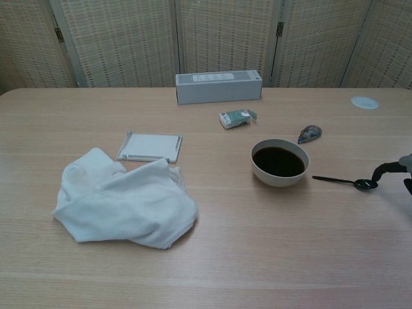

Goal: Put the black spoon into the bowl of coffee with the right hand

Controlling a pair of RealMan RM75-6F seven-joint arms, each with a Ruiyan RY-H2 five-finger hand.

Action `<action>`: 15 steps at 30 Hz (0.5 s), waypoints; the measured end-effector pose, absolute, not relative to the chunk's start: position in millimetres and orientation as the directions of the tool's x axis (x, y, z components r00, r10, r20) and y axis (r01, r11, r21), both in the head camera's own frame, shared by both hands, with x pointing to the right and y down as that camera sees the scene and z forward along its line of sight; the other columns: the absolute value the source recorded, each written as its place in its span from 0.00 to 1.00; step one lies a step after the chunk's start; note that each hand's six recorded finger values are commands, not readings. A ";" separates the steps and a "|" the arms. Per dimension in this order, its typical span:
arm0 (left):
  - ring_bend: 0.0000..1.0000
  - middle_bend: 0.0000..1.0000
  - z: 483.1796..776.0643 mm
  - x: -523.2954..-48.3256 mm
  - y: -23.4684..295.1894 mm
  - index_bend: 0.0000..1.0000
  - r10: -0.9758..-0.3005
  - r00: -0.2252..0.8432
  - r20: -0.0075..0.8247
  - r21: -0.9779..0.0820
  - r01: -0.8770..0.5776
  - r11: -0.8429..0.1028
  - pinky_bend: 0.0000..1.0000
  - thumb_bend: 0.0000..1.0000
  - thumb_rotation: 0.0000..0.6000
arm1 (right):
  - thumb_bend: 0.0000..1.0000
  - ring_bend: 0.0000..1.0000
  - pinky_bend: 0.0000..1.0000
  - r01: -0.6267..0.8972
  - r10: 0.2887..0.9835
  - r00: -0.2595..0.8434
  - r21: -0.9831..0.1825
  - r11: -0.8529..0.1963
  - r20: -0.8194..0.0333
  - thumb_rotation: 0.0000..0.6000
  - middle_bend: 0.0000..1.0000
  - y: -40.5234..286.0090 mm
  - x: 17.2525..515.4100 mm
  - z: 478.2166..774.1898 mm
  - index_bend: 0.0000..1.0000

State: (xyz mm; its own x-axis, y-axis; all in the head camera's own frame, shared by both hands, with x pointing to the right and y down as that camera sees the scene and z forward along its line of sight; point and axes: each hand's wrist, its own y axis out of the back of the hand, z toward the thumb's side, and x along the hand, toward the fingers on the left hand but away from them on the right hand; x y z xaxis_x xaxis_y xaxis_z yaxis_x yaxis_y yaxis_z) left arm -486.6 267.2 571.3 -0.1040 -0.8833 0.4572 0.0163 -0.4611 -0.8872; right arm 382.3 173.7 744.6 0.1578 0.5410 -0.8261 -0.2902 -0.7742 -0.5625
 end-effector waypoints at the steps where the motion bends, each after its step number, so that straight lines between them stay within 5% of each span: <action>1: 0.07 0.06 571.2 -486.7 267.1 0.12 -0.883 -0.104 0.457 -0.887 0.018 -0.461 0.14 0.15 1.00 | 1.00 1.00 1.00 -0.290 0.546 0.153 -0.565 -0.772 -0.824 1.00 1.00 171.9 383.8 744.6 0.23; 9: 0.07 0.06 569.3 -487.2 267.1 0.12 -0.885 -0.108 0.452 -0.889 0.017 -0.457 0.14 0.15 1.00 | 0.94 1.00 1.00 -0.262 0.582 0.163 -0.604 -0.753 -0.797 1.00 1.00 162.8 380.8 739.5 0.23; 15: 0.07 0.06 569.7 -486.3 268.7 0.12 -0.884 -0.106 0.456 -0.888 0.016 -0.460 0.14 0.15 1.00 | 0.89 1.00 1.00 -0.258 0.548 0.214 -0.587 -0.767 -0.809 1.00 1.00 180.3 369.2 738.8 0.23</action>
